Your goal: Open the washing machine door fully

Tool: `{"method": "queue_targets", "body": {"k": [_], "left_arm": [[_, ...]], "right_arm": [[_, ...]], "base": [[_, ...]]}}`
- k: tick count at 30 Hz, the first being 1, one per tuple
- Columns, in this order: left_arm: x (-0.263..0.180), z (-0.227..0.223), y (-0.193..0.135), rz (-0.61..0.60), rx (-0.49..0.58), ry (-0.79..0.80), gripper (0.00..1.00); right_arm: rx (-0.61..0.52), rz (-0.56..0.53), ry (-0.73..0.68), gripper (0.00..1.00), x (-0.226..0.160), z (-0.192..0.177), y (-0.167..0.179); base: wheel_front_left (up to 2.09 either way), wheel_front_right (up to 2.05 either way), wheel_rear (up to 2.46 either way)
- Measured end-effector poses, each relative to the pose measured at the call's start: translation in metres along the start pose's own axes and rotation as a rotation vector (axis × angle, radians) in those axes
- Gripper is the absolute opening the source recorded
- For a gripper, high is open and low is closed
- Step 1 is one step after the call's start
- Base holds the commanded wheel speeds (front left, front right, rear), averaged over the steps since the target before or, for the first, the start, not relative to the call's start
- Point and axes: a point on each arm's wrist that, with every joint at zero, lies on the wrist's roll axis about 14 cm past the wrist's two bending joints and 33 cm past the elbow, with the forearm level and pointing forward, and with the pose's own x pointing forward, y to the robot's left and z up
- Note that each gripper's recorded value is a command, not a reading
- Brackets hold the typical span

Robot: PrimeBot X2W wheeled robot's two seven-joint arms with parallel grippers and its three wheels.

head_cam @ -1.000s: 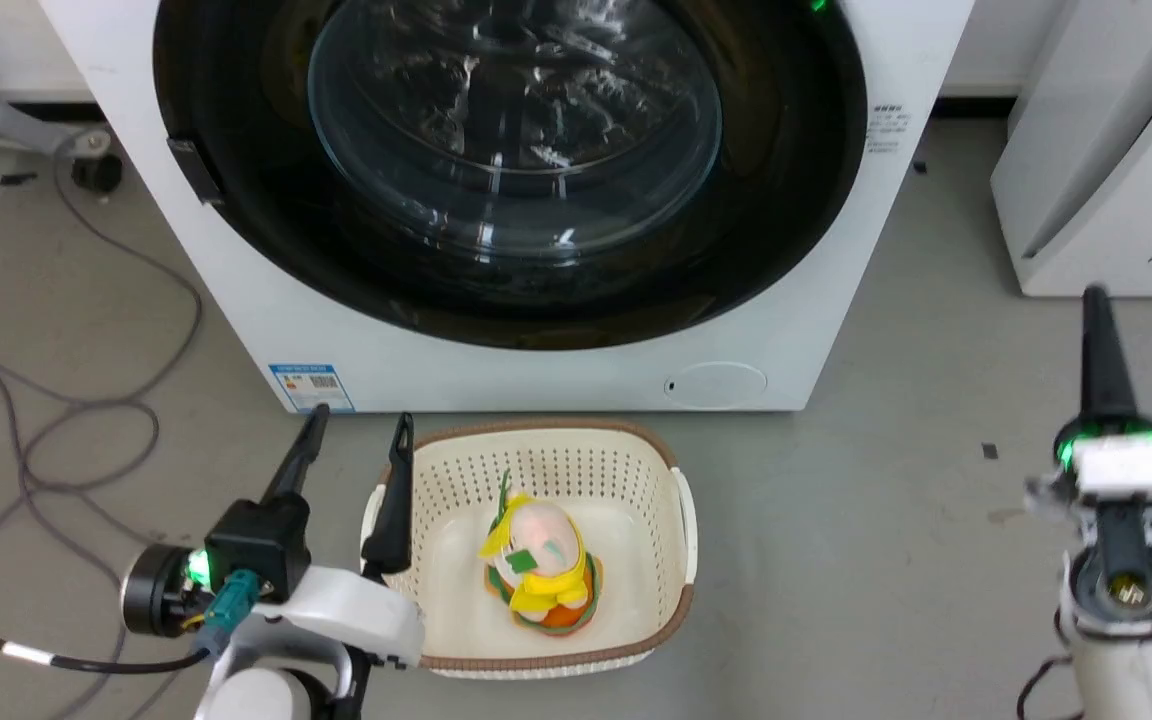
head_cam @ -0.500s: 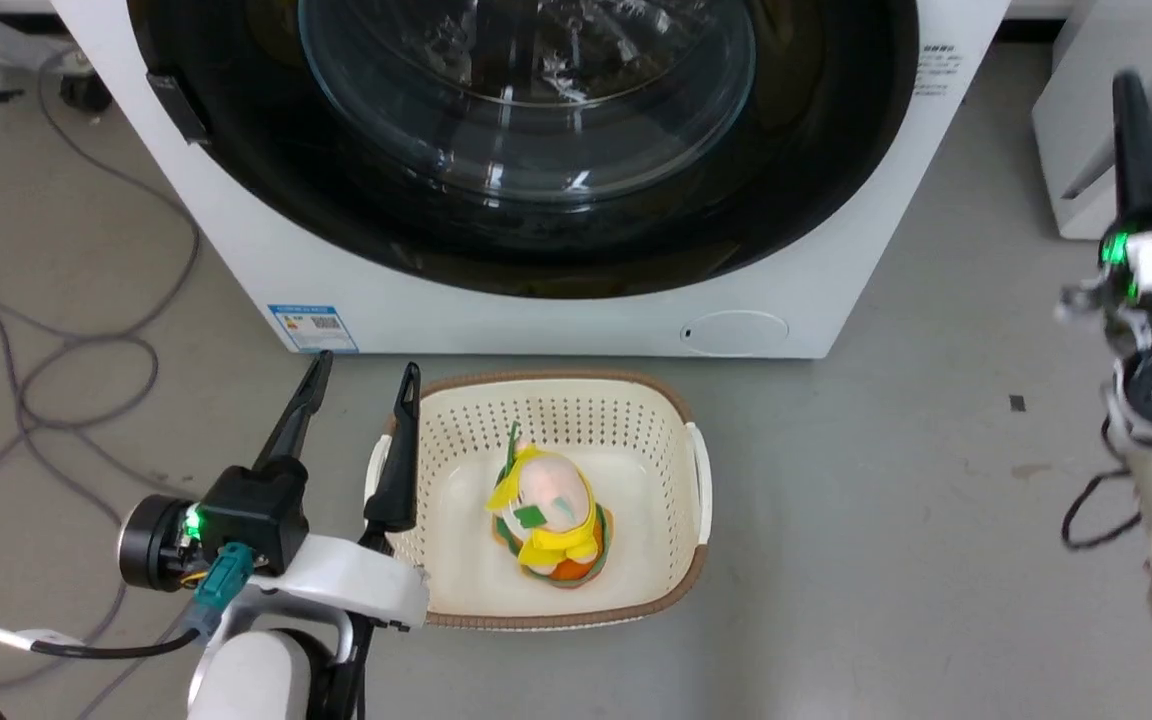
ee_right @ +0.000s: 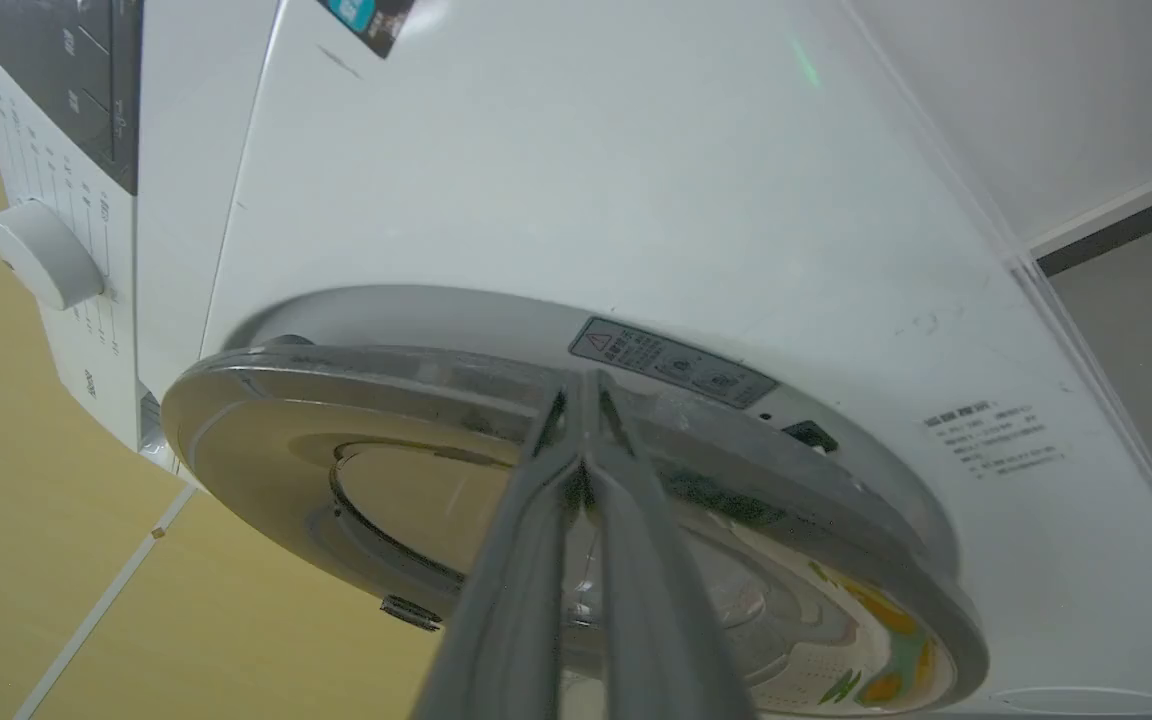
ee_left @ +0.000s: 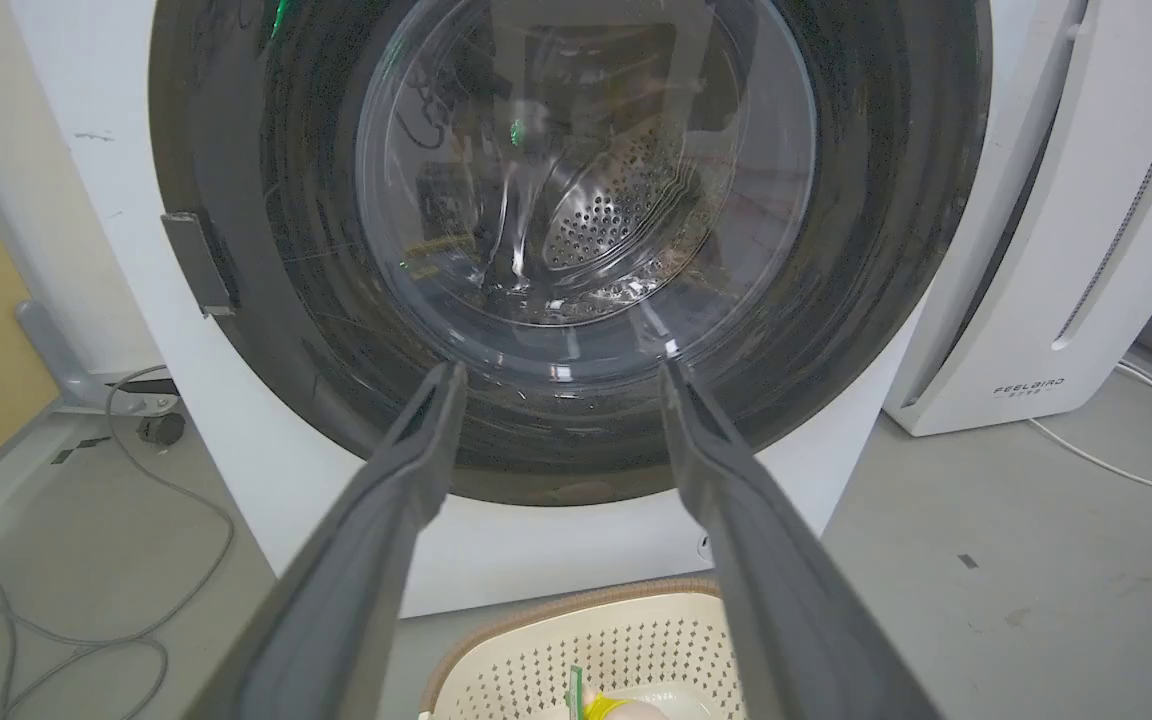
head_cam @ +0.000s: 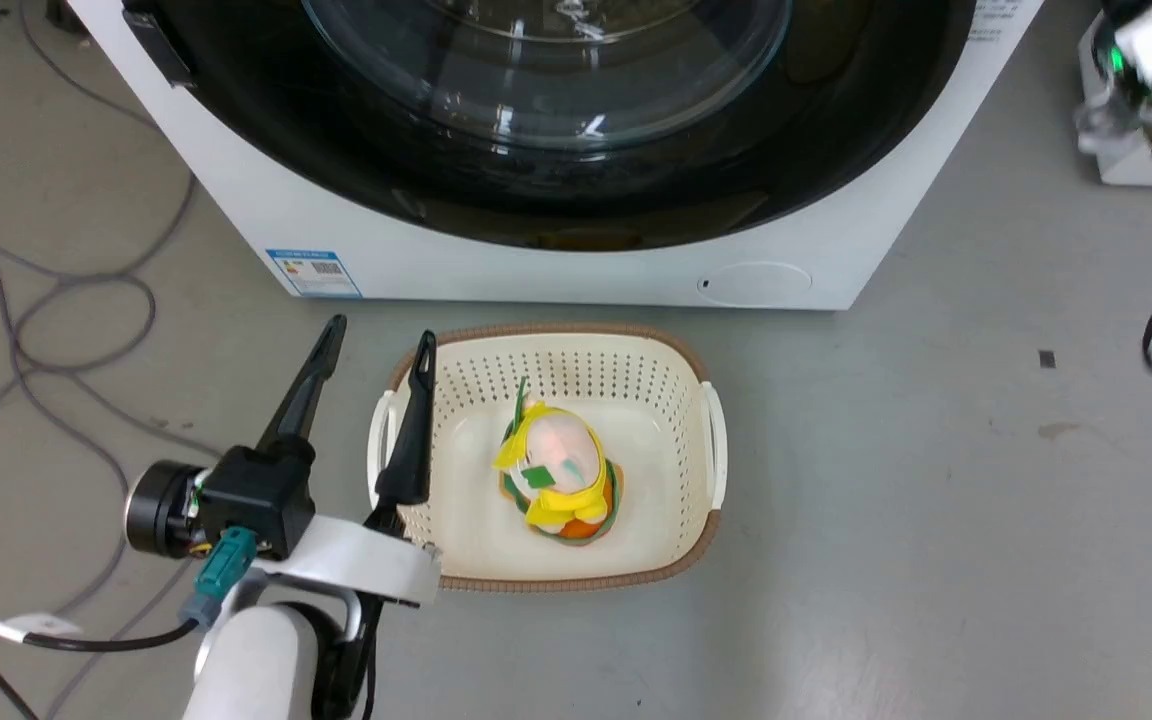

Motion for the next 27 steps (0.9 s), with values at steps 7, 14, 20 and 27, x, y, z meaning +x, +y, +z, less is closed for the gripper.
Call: {"method": "queue_targets", "body": {"k": [7, 14, 20, 27], "left_arm": [[0.010, -0.003, -0.004, -0.023, 0.000, -0.011, 1.00], [0.018, -0.010, -0.007, -0.036, 0.002, -0.011, 1.00], [0.024, -0.016, -0.011, -0.055, -0.009, -0.014, 1.00], [0.024, -0.014, -0.014, -0.065, -0.038, -0.028, 1.00]], "right_arm": [[-0.109, -0.013, 0.156, 0.00, 0.026, -0.014, 0.006], [-0.123, -0.055, 0.238, 0.00, 0.041, -0.019, -0.002], [-0.131, -0.047, 0.346, 0.00, 0.055, -0.026, 0.006], [-0.103, -0.010, 0.508, 0.00, 0.042, -0.030, 0.013]], "base": [[0.00, 0.00, 0.00], [0.00, 0.00, 0.00], [0.00, 0.00, 0.00], [0.00, 0.00, 0.00]]}}
